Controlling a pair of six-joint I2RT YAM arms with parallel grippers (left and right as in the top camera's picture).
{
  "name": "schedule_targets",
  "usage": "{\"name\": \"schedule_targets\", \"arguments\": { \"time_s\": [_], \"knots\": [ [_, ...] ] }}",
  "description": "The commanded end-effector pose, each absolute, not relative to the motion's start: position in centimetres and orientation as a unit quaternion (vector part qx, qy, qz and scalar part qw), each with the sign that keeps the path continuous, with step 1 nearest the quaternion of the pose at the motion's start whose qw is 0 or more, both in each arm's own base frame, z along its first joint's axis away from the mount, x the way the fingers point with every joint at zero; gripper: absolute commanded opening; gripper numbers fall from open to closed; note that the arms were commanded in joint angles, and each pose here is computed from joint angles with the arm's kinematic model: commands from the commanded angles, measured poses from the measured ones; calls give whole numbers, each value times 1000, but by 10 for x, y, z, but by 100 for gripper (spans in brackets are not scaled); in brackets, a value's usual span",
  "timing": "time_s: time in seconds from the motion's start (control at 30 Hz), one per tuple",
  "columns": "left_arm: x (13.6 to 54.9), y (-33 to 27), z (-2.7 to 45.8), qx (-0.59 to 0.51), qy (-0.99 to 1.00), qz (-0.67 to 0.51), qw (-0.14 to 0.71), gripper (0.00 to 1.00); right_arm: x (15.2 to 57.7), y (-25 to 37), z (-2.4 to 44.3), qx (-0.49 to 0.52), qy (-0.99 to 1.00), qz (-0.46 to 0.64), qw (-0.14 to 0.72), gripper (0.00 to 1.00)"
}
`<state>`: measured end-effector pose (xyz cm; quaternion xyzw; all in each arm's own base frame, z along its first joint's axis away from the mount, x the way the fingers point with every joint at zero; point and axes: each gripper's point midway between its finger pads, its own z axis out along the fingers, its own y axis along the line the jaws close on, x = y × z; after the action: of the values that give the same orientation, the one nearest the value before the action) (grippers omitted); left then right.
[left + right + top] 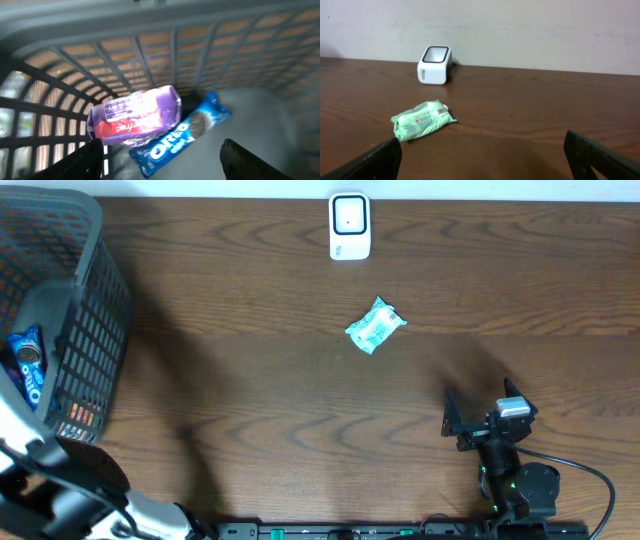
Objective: Scan the item barcode
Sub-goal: 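Return the left gripper into the basket and grasp the purple liners pack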
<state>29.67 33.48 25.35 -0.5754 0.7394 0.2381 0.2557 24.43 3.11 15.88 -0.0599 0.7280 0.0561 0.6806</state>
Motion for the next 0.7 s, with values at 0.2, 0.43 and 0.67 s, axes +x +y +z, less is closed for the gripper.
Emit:
{"name": "schedule_targets", "arguments": {
  "time_s": [0.2,0.43,0.67],
  "knots": [
    [299,351,160,-557,778,260,132,75,243,36,159,-70,726,63,681,99],
    [288,365,115,-594,751,275,86,75,243,36,159,-70,726,63,681,99],
    [283,374,93,-604,745,274,71,74,243,36,159,-70,726,63,681,99]
  ]
}}
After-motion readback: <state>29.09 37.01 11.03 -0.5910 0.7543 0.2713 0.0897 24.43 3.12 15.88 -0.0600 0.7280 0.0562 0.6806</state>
